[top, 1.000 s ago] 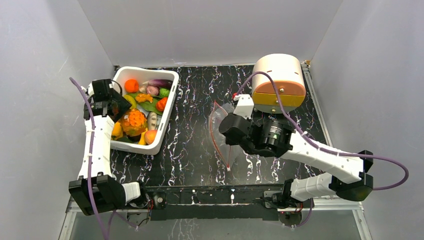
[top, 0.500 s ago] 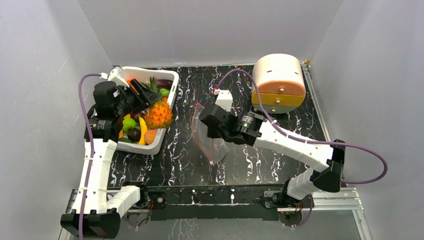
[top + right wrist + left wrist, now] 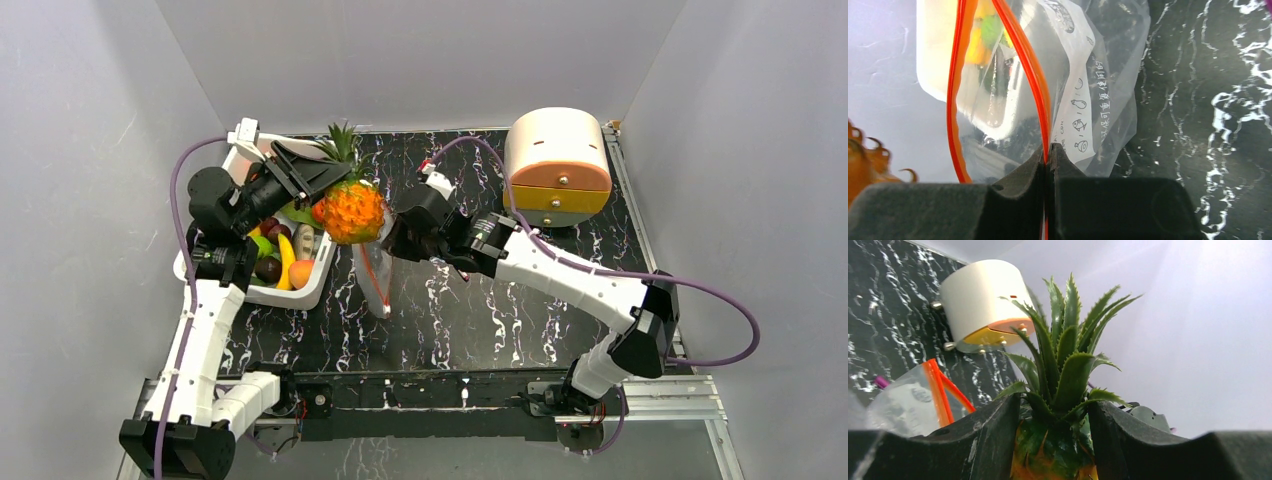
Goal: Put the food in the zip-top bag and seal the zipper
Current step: Place the fake fruit in the zipper food storage bag.
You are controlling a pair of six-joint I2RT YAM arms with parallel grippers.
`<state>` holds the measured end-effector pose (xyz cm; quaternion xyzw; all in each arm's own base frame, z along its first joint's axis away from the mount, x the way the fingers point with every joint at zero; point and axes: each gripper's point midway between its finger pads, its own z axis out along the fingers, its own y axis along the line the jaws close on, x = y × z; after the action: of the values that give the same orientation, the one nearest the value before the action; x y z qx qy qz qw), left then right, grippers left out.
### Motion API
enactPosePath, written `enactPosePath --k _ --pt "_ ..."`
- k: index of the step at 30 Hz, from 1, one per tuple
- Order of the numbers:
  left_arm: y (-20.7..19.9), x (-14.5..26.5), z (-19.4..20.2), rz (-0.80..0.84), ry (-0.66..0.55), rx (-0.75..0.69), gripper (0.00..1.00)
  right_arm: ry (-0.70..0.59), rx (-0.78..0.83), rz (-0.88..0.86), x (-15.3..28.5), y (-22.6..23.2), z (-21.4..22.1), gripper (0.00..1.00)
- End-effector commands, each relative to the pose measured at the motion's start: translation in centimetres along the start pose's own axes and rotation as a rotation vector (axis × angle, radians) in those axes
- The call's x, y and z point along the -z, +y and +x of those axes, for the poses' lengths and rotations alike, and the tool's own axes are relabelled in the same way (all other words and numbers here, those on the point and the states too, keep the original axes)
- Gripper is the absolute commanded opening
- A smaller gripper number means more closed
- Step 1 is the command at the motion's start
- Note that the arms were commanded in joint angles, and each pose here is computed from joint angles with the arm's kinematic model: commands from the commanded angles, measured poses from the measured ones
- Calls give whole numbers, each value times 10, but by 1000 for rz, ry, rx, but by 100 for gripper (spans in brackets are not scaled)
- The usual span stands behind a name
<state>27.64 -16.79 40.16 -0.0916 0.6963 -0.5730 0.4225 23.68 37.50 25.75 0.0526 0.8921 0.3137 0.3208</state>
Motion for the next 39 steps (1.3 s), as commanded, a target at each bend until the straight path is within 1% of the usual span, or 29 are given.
enactPosePath --k 1,3,4,5,7,10,14,18,21,23,27,29,31,33,35,39 --pt "-26 2 -1 178 -36 89 16 -8 -100 -144 1 37 -7 0" --pt "-1 2 1 120 -86 86 16 -12 -131 -166 4 42 -8 0" --pt "11 4 2 83 -115 43 16 -18 -139 -175 6 44 -11 0" --pt "25 3 4 38 -129 43 16 -28 -146 -177 9 45 -13 0" --pt "51 4 12 -36 -125 32 16 -55 -165 -164 14 41 -20 0" --pt "79 7 21 -124 -116 -29 16 -97 -180 -173 24 39 -28 0" --pt "102 16 22 -230 -148 -102 14 -104 -212 -217 34 45 -32 0" --pt "110 20 24 -262 -153 -105 13 -96 -233 -259 41 50 -31 0" --pt "109 19 26 -254 -148 -60 13 -107 -243 -274 38 49 -30 0" --pt "104 16 27 -232 -145 10 12 -109 -249 -274 35 47 -29 0" --pt "90 10 28 -178 -138 201 11 -110 -260 -260 31 43 -27 0" --pt "89 8 26 -188 -138 235 10 -119 -284 -279 33 41 -27 0" --pt "90 6 19 -208 -154 242 11 -146 -332 -322 39 42 -31 0" --pt "88 2 13 -205 -179 293 10 -175 -384 -341 45 39 -36 0" --pt "86 0 4 -182 -229 323 10 -225 -411 -326 47 32 -45 0" --pt "94 -1 -3 -196 -302 341 10 -259 -476 -371 54 36 -54 0"
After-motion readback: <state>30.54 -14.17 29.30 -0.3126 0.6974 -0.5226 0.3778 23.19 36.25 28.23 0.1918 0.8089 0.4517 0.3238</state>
